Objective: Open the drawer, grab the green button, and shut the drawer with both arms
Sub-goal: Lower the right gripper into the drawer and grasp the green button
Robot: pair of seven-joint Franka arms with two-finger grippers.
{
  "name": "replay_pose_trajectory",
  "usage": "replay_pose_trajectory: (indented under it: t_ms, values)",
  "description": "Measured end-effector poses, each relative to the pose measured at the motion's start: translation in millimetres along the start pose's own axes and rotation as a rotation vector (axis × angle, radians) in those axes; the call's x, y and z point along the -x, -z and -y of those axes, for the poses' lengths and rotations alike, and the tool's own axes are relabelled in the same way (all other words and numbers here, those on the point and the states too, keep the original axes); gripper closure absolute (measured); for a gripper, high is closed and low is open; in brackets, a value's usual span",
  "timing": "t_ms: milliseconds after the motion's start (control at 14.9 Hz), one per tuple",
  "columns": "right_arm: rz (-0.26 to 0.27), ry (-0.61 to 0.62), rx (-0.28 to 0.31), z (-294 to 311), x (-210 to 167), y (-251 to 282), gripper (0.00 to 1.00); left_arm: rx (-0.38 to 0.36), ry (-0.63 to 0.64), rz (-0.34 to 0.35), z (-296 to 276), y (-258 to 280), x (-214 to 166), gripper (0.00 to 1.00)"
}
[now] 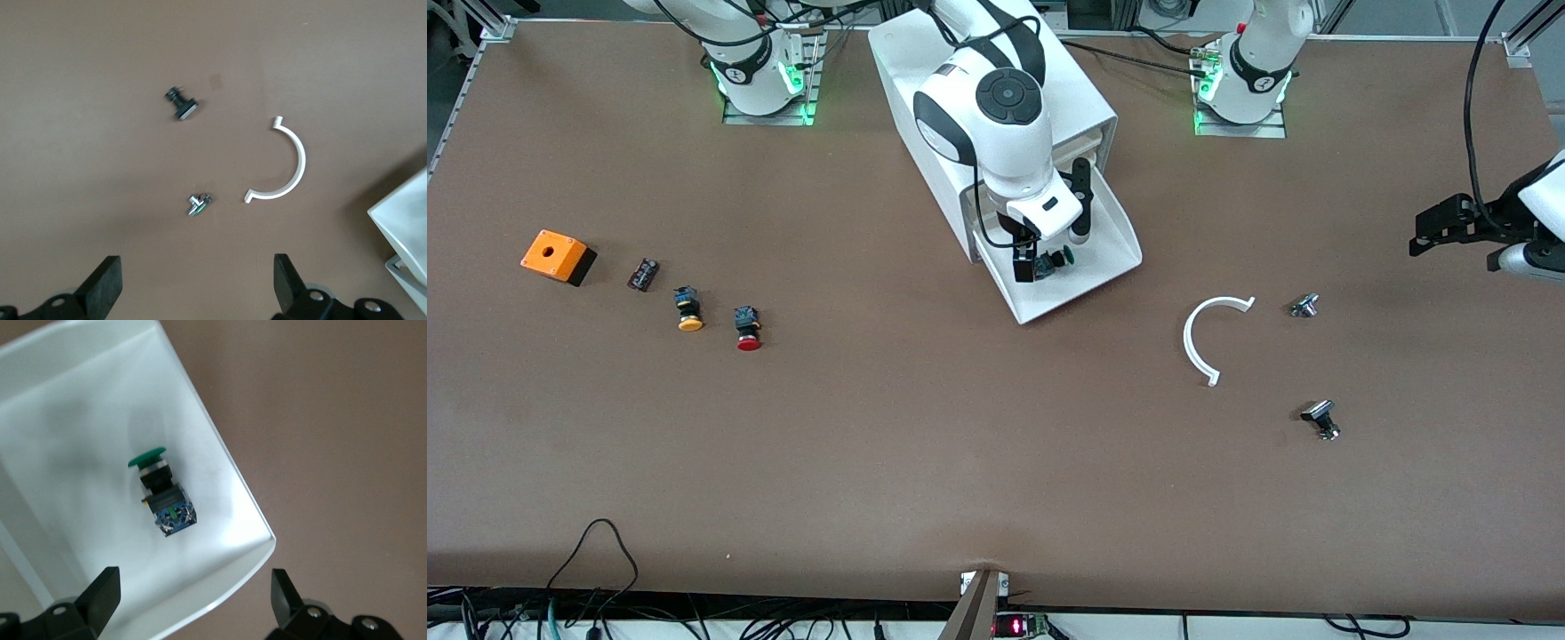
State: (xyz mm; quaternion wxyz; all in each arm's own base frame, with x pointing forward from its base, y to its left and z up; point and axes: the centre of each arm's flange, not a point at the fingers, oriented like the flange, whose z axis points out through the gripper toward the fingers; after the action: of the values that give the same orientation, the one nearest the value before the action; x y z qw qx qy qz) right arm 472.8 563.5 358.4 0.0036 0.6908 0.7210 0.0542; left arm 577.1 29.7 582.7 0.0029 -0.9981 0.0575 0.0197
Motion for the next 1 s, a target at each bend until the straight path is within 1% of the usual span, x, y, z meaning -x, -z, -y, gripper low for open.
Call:
replay_pose_trajectory:
  t_ms: [67,201,268,402,536,670,1004]
  values:
    - [0.009,0.039,-0.003,1,0,-7,0.00,-0.014,0.029,0.009,-4,-1,-1,0.00]
    - [0.016,0.078,-0.009,4,-2,-19,0.00,-0.019,0.057,0.020,-5,-6,-3,0.00]
    - [0.015,0.096,-0.001,5,-5,-23,0.00,-0.018,0.061,0.025,-4,-9,-4,0.00]
    - [0.014,0.172,0.028,7,-10,-31,0.00,-0.016,0.065,0.032,-2,-13,-6,0.00]
    - [0.007,0.239,0.036,8,-13,-40,0.00,-0.015,0.067,0.035,-1,-15,-7,0.00]
    - [0.008,0.268,0.032,11,-15,-45,0.00,-0.015,0.067,0.035,-1,-15,-7,0.00]
    - [0.017,0.295,0.014,22,-23,-62,0.00,-0.016,0.073,0.033,-1,-14,-7,0.00]
